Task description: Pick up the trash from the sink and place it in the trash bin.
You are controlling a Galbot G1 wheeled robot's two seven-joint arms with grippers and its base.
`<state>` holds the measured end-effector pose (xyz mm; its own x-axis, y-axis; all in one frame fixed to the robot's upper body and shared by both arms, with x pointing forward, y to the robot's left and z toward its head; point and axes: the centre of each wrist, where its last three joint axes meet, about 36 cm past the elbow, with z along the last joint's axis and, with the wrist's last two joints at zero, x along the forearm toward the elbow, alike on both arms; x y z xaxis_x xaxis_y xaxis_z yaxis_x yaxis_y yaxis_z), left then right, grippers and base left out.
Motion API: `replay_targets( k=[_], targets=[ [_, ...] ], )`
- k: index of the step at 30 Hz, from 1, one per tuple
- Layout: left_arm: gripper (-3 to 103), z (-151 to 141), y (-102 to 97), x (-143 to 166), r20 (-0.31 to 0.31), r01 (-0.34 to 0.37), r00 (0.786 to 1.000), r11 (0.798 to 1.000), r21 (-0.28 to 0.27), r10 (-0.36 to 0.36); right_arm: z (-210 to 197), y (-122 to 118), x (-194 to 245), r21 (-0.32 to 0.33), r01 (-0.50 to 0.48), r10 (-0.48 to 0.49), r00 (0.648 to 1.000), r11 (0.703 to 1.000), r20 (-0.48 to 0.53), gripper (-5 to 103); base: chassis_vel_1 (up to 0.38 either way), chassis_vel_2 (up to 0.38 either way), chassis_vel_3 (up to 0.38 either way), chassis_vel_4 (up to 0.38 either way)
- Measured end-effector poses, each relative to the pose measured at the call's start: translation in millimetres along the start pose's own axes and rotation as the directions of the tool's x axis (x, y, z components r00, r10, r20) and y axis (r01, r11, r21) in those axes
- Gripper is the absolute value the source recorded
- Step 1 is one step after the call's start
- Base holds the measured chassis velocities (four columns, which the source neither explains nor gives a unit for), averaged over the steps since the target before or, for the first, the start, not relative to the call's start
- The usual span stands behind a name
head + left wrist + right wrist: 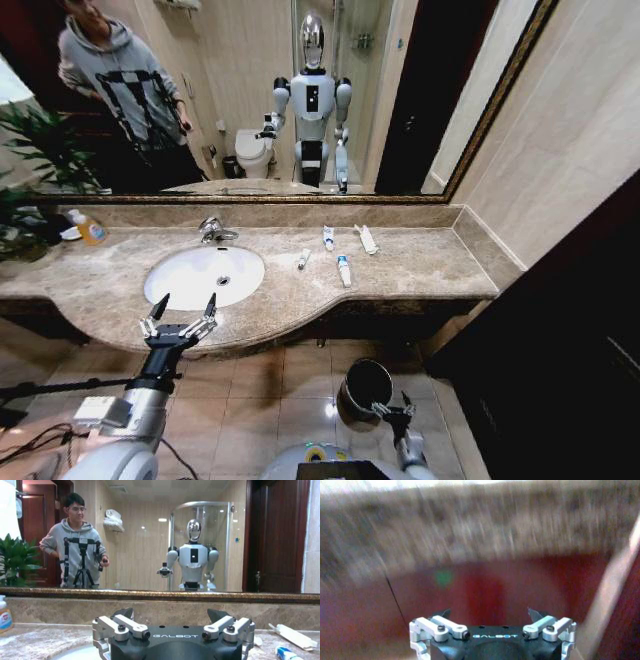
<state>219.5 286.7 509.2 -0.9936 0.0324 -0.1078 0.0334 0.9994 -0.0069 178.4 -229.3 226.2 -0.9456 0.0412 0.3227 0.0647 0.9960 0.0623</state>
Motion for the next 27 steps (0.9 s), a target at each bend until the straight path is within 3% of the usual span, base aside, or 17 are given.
replay_targets(
  k=[2,3,5,12,14,20,27],
  targets=[
    [100,0,0.0,0,0.000,0.000,1.000,1.000,0.000,0.000,-58,16,9,-0.010,0.042,-0.041,0.992,0.999,0.117,100,0.000,0.000,0.000,0.000],
    [100,0,0.0,0,0.000,0.000,1.000,1.000,0.000,0.000,-58,16,9,-0.010,0.042,-0.041,0.992,0.999,0.117,100,0.000,0.000,0.000,0.000],
    [100,0,0.0,0,0.000,0.000,1.000,1.000,0.000,0.000,-108,28,8,-0.021,0.063,-0.058,0.979,0.998,0.194,100,0.000,0.000,0.000,0.000],
    [100,0,0.0,0,0.000,0.000,1.000,1.000,0.000,0.000,-176,49,-12,0.007,0.132,-0.128,0.944,0.991,0.304,100,0.000,0.000,0.000,0.000],
    [100,0,0.0,0,0.000,0.000,1.000,1.000,0.000,0.000,-197,57,-34,0.051,0.176,-0.182,0.915,0.983,0.361,100,0.000,0.000,0.000,0.000],
    [100,0,0.0,0,0.000,0.000,1.000,1.000,0.000,0.000,-221,56,-67,0.123,0.236,-0.265,0.896,0.964,0.357,100,0.000,0.000,0.000,0.000],
    [100,0,0.0,0,0.000,0.000,1.000,1.000,0.000,0.000,-230,74,-121,0.159,0.278,-0.311,0.916,0.947,0.253,100,0.000,0.000,0.000,0.000]
  ],
)
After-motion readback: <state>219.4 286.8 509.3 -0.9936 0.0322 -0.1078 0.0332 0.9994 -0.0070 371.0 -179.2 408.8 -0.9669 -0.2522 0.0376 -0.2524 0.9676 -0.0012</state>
